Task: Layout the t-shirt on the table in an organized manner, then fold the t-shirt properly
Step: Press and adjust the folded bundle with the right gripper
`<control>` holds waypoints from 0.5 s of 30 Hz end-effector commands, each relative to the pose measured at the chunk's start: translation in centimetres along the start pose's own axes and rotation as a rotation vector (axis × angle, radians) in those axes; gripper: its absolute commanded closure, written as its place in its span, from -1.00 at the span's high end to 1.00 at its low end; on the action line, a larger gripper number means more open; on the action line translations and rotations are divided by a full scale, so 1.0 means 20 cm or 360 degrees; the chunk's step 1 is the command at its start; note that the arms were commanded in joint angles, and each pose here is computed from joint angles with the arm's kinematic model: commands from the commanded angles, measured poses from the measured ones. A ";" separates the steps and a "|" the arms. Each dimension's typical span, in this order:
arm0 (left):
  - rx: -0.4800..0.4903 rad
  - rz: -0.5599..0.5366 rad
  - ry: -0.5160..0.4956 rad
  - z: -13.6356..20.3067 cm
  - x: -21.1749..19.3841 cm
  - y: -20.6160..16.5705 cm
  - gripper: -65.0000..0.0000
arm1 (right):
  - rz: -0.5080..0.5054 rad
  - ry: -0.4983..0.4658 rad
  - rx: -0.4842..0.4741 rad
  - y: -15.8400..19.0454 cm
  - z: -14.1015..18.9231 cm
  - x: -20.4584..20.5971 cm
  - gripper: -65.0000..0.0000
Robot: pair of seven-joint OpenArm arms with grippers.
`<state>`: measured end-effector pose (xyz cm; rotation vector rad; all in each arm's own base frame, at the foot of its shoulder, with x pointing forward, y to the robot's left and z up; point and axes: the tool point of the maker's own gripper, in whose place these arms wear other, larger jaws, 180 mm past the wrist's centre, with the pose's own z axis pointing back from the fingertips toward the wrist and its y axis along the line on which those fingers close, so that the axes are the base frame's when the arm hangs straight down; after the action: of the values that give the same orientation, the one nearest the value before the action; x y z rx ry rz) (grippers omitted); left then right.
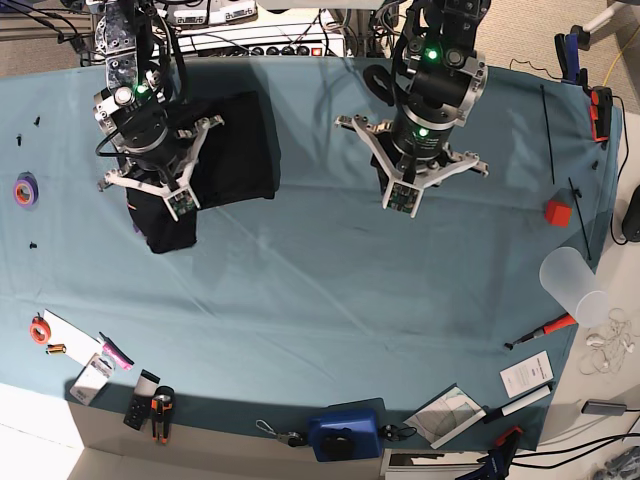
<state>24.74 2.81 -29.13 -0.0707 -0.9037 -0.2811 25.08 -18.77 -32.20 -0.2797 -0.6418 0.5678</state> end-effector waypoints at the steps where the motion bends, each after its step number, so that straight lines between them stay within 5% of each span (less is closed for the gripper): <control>1: 0.0000 0.0012 -0.0072 0.02 0.05 0.00 -0.77 | 0.0011 -0.0077 -0.0022 -0.03 0.02 0.05 -0.74; 4: 0.0000 0.0012 -0.0072 0.02 0.05 0.00 -0.77 | -0.0006 -0.0094 0.0014 -0.01 0.02 0.06 -0.37; 10: 0.0000 0.0013 -0.0080 0.02 0.06 0.00 -0.77 | -0.0052 -0.0076 0.0153 0.07 0.06 0.07 -0.37; 15: 0.0000 0.0012 -0.0092 0.02 0.07 0.00 -0.77 | -0.0011 -0.0244 0.0108 0.06 0.20 0.19 -0.37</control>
<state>24.87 2.77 -28.96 -0.0721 -0.9155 -0.2814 24.21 -15.41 -28.65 -0.1648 -0.7298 0.5983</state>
